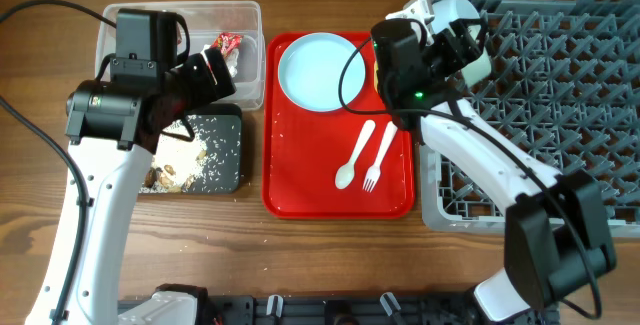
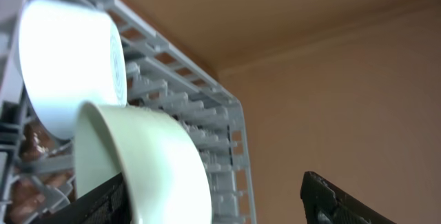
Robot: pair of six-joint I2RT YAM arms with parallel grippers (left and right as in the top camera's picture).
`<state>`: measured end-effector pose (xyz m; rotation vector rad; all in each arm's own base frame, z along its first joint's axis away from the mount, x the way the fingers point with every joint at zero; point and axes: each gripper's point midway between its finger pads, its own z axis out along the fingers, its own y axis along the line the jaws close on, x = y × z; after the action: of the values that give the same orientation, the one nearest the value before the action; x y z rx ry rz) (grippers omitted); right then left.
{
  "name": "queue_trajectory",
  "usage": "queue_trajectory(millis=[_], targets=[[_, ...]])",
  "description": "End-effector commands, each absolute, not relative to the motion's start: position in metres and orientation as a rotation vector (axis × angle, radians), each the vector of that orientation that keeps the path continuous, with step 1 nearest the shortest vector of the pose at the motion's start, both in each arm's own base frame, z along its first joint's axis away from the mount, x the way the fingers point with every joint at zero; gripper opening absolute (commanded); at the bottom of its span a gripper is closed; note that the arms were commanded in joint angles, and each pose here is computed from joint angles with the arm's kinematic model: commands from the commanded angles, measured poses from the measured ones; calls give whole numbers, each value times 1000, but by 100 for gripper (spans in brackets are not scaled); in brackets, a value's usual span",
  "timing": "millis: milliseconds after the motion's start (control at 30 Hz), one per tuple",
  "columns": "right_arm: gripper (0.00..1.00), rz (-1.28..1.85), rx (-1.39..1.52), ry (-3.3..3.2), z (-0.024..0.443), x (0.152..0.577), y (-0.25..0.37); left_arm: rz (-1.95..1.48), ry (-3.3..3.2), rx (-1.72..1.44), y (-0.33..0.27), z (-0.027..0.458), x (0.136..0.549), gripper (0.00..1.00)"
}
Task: Sort waste into correct bins and load items into the dishwasher rack
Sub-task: 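Lower the green bowl upright into the rack beside the blue bowl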
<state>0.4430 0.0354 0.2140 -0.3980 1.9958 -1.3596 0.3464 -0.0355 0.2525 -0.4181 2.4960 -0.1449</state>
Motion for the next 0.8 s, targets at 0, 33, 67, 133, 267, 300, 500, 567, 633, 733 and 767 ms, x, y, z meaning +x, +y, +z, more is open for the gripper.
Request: queue_trajectory(millis=[0, 33, 67, 133, 267, 300, 500, 567, 633, 733, 767], targets=[[78, -1255, -505, 2012, 210, 446, 50, -132, 2478, -411, -33, 258, 348, 100], [79, -1234, -547, 2032, 203, 445, 52, -132, 2478, -411, -33, 258, 348, 100], [79, -1218, -551, 2045, 199, 444, 53, -132, 2478, -411, -33, 258, 348, 100], [79, -1195, -539, 2067, 194, 442, 53, -132, 2478, -411, -33, 258, 348, 100], [79, -1142, -513, 2110, 183, 437, 53, -132, 2478, -411, -33, 258, 348, 100], [79, -1139, -504, 2113, 183, 437, 52, -132, 2478, -411, -33, 258, 348, 100], [79, -1119, -461, 2103, 188, 437, 52, -132, 2478, -411, -33, 258, 348, 100], [79, -1092, -413, 2089, 195, 437, 52, -132, 2478, -411, -33, 258, 348, 100], [79, -1073, -382, 2079, 201, 436, 52, -132, 2478, -411, -33, 258, 348, 100], [79, -1080, -376, 2081, 202, 436, 48, -132, 2478, -411, -33, 258, 348, 100], [78, -1086, -375, 2088, 201, 436, 45, -132, 2478, -411, -33, 258, 348, 100]])
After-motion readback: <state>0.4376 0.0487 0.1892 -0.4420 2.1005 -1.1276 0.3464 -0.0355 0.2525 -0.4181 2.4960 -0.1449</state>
